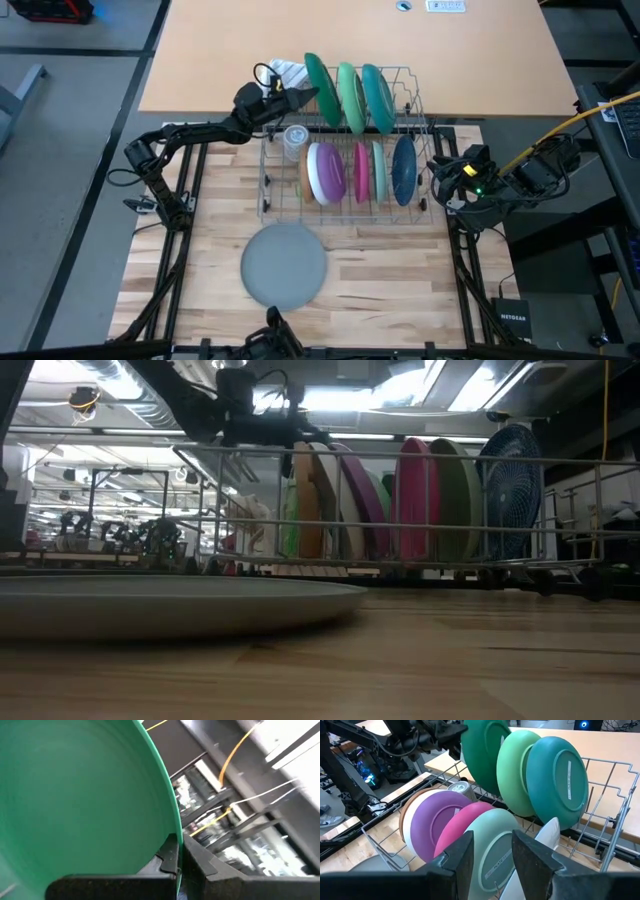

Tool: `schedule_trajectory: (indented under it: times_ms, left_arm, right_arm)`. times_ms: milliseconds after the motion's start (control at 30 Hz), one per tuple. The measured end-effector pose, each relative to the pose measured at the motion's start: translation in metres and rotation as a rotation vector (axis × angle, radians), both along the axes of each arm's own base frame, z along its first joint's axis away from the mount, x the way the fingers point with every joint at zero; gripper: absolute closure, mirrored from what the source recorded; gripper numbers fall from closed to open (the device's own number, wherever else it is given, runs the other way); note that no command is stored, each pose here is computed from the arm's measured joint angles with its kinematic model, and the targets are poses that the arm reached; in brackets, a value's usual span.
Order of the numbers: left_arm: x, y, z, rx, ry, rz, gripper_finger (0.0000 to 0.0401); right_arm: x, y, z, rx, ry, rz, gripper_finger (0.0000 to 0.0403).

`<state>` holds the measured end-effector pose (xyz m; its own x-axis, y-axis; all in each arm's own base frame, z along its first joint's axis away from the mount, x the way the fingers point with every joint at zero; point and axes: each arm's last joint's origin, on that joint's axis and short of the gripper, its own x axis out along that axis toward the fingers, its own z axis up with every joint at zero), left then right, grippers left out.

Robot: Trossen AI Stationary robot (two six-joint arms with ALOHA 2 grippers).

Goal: Sort dishes
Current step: Put the green plate in the dishwasher rack

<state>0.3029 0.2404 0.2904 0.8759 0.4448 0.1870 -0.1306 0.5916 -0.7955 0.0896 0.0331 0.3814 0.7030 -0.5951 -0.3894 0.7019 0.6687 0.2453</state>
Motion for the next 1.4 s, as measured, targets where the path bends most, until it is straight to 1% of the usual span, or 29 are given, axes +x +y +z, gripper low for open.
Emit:
schedule_trajectory:
  times_ms: [100, 167, 333, 467, 533, 767, 1033, 1300, 1400]
  left_arm:
    - [0.001, 0.001, -0.007, -0.015, 0.058, 0.008, 0.0401]
    - [0.002, 0.000, -0.008, 0.002, 0.071, 0.004, 0.0401]
    - [0.004, -0.008, 0.005, 0.119, -0.016, -0.045, 0.0401]
    - [0.006, -0.012, 0.009, 0.170, -0.030, -0.065, 0.0401]
    - [0.006, -0.012, 0.008, 0.169, -0.021, -0.067, 0.0401]
    - [0.004, -0.006, -0.001, 0.166, 0.085, -0.043, 0.0401]
    - [0.004, -0.004, -0.004, 0.190, 0.142, -0.033, 0.0401]
    - [0.005, -0.003, -0.019, 0.182, 0.295, -0.029, 0.0401]
    - [0.005, -0.003, -0.019, 0.190, 0.294, -0.030, 0.0401]
  right_arm:
    - [0.000, 0.000, 0.000, 0.001, 0.000, 0.000, 0.0267]
    - [0.000, 0.000, 0.000, 0.001, -0.001, 0.000, 0.0267]
    - [0.000, 0.000, 0.000, 0.003, -0.003, 0.000, 0.0267]
    - [0.000, 0.000, 0.000, 0.002, -0.002, 0.000, 0.0267]
    - [0.000, 0.000, 0.000, 0.003, -0.003, 0.000, 0.0267]
    - [0.000, 0.000, 0.000, 0.003, -0.003, 0.000, 0.0267]
    - [0.000, 0.000, 0.000, 0.004, -0.004, 0.001, 0.0267]
    - [0.000, 0.000, 0.000, 0.006, -0.006, 0.001, 0.0267]
    - [0.000, 0.000, 0.000, 0.006, -0.006, 0.001, 0.0267]
